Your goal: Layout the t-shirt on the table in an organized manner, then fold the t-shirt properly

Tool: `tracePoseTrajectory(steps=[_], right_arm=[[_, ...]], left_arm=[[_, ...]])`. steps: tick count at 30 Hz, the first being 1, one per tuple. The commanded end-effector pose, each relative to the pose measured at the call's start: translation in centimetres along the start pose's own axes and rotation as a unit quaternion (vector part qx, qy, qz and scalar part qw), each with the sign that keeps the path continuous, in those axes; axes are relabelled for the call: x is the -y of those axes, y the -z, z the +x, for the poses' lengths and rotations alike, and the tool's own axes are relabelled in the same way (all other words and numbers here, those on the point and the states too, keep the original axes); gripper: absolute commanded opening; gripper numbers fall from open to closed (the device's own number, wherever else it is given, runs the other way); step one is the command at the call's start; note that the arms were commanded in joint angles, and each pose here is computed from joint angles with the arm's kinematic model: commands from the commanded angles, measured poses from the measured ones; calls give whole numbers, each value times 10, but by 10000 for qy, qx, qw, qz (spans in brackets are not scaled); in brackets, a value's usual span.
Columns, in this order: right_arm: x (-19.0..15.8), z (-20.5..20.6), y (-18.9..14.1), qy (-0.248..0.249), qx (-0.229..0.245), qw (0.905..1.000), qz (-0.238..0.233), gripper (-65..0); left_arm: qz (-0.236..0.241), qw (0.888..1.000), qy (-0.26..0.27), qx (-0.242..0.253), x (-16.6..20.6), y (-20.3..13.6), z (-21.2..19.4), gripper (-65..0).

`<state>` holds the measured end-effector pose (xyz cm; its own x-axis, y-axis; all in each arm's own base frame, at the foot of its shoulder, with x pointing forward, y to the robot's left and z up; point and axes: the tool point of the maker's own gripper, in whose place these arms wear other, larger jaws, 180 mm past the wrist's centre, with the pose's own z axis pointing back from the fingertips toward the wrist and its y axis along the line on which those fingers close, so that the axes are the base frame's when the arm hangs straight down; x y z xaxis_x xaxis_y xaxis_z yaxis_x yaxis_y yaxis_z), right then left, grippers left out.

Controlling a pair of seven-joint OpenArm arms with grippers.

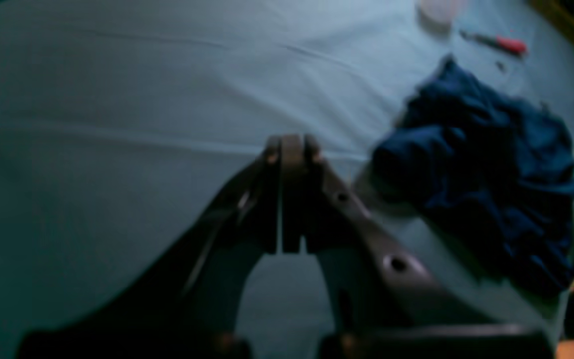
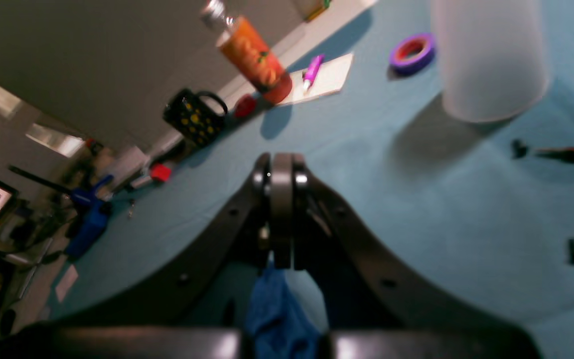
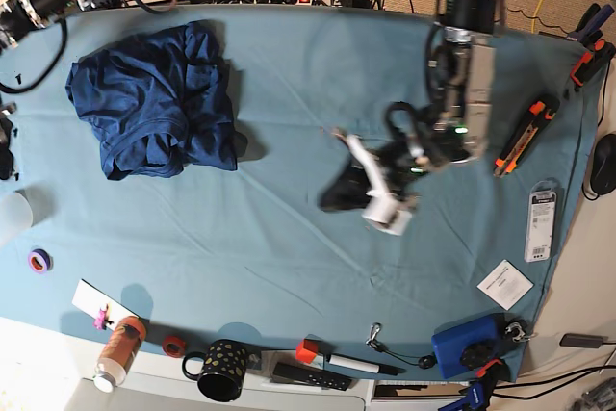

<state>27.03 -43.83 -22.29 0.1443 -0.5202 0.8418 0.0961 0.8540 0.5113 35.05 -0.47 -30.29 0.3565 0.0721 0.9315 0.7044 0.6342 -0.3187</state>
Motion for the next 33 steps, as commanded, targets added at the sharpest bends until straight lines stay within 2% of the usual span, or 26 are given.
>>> tracePoseTrajectory(steps=[1,4,9,15,19,22,24,30,33], right_arm=[[-8,23,-8,-247,248,9993,102,-650],[-12,23,-25,-491,159,9987,52,-650],[-26,22,-46,-1206,-154,9925,-130,-650],[-49,3,-69,-2044,-794,9753,-268,-650],[-51,-15,-86,-2309,-1318,9633,-364,-650],[-55,-38,-99,-2148,-1668,9620,-236,-650],[-59,-52,-109,-1909,-1775,9654,-88,-650],[-62,-90,-142,-1247,-2126,9691,8,-650],[-58,-109,-160,-980,-2346,9670,-155,-650]], left_arm=[[60,9995,-35,317,-9,-11,16,-650],[325,9978,-348,459,-28,-40,13,-650],[699,9955,-448,450,-40,-82,1,-650],[818,9947,-601,148,-28,-132,-11,-650],[809,9929,-867,-47,-11,-168,-14,-650],[938,9892,-1099,-263,-2,-199,-25,-650],[1038,9846,-1338,-437,2,-219,-37,-650],[1198,9644,-2152,-959,27,-266,-75,-650],[1087,9515,-2519,-1393,48,-281,-96,-650]])
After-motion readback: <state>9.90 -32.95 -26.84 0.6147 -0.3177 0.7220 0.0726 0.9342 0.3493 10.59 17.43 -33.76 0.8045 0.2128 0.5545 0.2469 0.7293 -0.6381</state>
